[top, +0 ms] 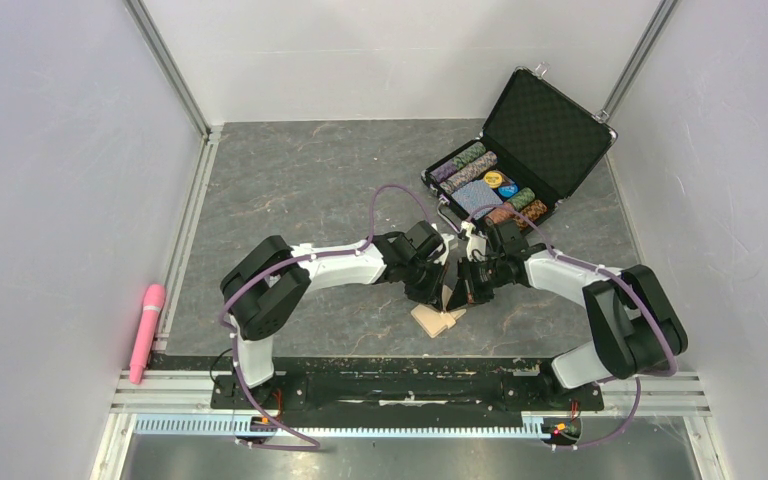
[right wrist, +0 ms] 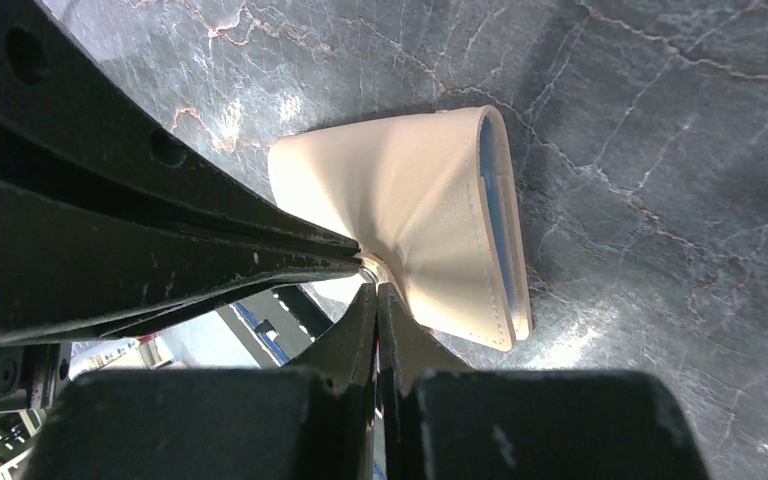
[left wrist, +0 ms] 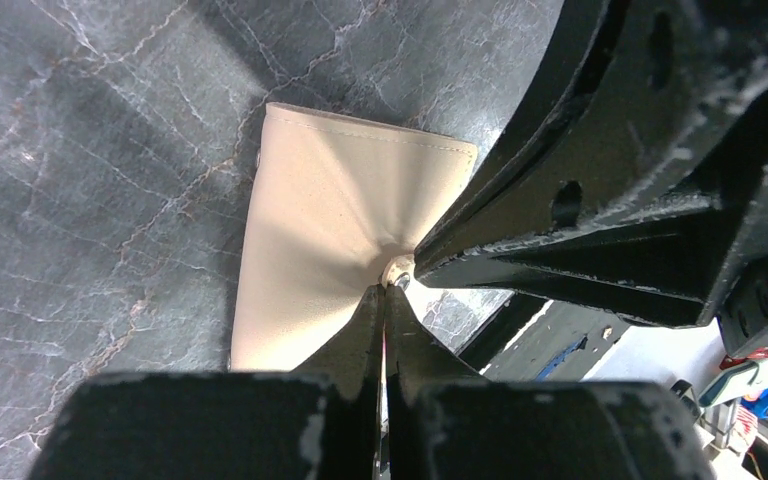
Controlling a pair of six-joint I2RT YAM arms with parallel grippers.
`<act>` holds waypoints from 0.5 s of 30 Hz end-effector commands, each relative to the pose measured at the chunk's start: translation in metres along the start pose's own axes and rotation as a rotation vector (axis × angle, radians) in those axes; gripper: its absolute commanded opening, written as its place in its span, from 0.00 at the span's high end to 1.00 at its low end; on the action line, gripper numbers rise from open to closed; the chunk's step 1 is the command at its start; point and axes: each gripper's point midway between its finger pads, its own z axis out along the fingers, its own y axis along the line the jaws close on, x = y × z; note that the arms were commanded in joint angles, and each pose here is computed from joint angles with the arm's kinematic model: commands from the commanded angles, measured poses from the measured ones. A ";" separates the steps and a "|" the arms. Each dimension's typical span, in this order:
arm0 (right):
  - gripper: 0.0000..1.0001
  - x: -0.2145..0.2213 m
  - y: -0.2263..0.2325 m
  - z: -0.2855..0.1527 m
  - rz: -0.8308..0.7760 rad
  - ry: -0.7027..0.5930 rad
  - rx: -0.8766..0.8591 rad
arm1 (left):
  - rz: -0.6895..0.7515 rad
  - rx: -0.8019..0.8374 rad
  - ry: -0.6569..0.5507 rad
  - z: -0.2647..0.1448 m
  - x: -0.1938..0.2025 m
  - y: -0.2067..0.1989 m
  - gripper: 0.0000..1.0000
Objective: Put the credit cards into the card holder
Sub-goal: Close the card holder at the center of the board.
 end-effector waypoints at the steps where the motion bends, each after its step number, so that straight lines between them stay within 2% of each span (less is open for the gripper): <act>1: 1.00 -0.020 0.008 -0.001 -0.041 -0.042 -0.016 | 0.093 0.018 -0.114 -0.017 -0.031 -0.016 0.98; 15: 1.00 -0.026 0.011 -0.001 -0.047 -0.054 -0.016 | 0.140 0.033 -0.166 -0.029 -0.039 -0.025 0.98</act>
